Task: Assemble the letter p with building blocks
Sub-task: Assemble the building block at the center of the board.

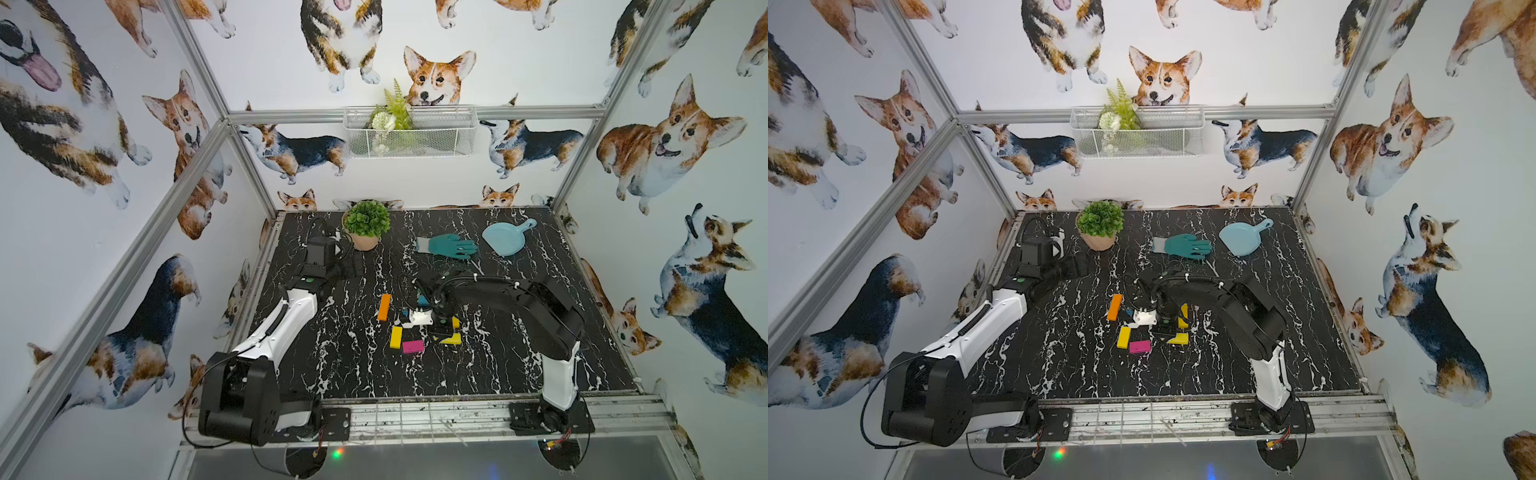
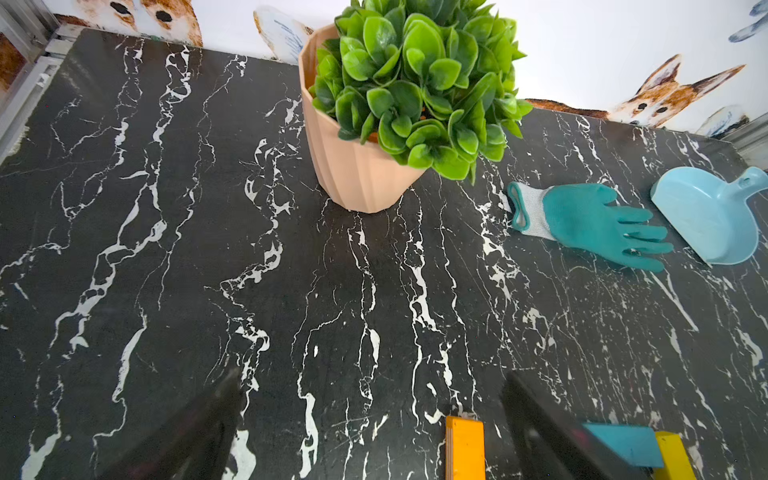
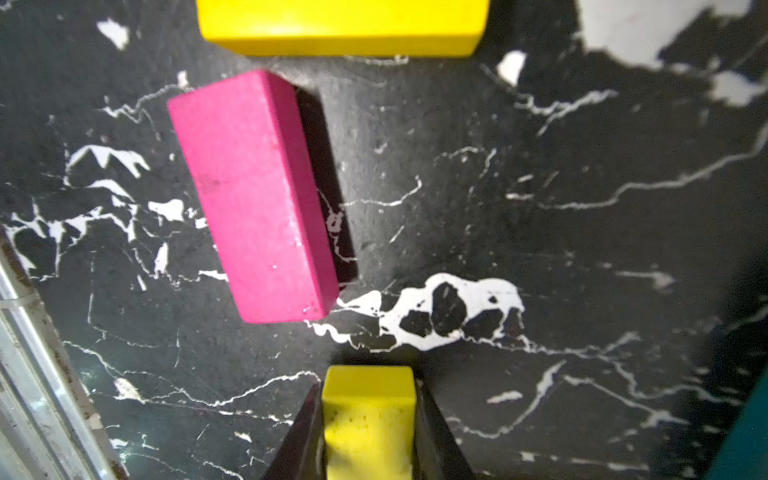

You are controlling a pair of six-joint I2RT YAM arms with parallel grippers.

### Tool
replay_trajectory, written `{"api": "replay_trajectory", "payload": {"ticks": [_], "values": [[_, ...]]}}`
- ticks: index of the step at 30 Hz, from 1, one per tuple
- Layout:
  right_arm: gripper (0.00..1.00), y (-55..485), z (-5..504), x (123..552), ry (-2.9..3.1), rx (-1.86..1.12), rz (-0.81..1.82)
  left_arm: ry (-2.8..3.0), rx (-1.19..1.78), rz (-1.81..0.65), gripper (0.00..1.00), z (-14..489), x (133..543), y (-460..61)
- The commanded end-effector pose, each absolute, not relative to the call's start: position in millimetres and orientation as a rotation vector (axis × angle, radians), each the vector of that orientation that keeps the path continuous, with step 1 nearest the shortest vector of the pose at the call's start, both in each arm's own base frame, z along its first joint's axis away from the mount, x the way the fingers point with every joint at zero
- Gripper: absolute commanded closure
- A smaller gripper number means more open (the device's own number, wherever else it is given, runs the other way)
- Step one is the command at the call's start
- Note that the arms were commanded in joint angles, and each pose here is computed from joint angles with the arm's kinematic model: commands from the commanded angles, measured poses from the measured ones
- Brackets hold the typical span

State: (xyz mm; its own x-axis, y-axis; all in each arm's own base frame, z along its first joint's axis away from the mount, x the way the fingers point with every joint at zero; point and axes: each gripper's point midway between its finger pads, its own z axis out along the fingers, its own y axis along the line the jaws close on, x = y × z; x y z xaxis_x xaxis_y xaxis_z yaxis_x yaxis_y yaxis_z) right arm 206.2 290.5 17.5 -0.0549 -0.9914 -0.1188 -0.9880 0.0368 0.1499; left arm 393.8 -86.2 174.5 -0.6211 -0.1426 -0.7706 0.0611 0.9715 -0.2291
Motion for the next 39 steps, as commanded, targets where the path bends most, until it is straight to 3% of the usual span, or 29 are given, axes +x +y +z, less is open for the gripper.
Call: {"api": "replay_trajectory", "payload": {"ticks": [1, 30, 39], "values": [[0.88, 289.6, 9.8, 221.4, -2.213, 2.244, -0.203, 2.190, -0.062, -0.286, 0.00, 181.5, 398.0, -84.7], [0.89, 276.0, 4.2, 236.8, -2.182, 2.266, -0.057, 2.191, -0.063, -0.281, 0.00, 181.1, 397.8, -83.8], [0.69, 276.7, 2.1, 232.8, -2.169, 2.251, -0.059, 2.197, -0.062, -0.280, 0.00, 178.8, 397.3, -84.3]]}}
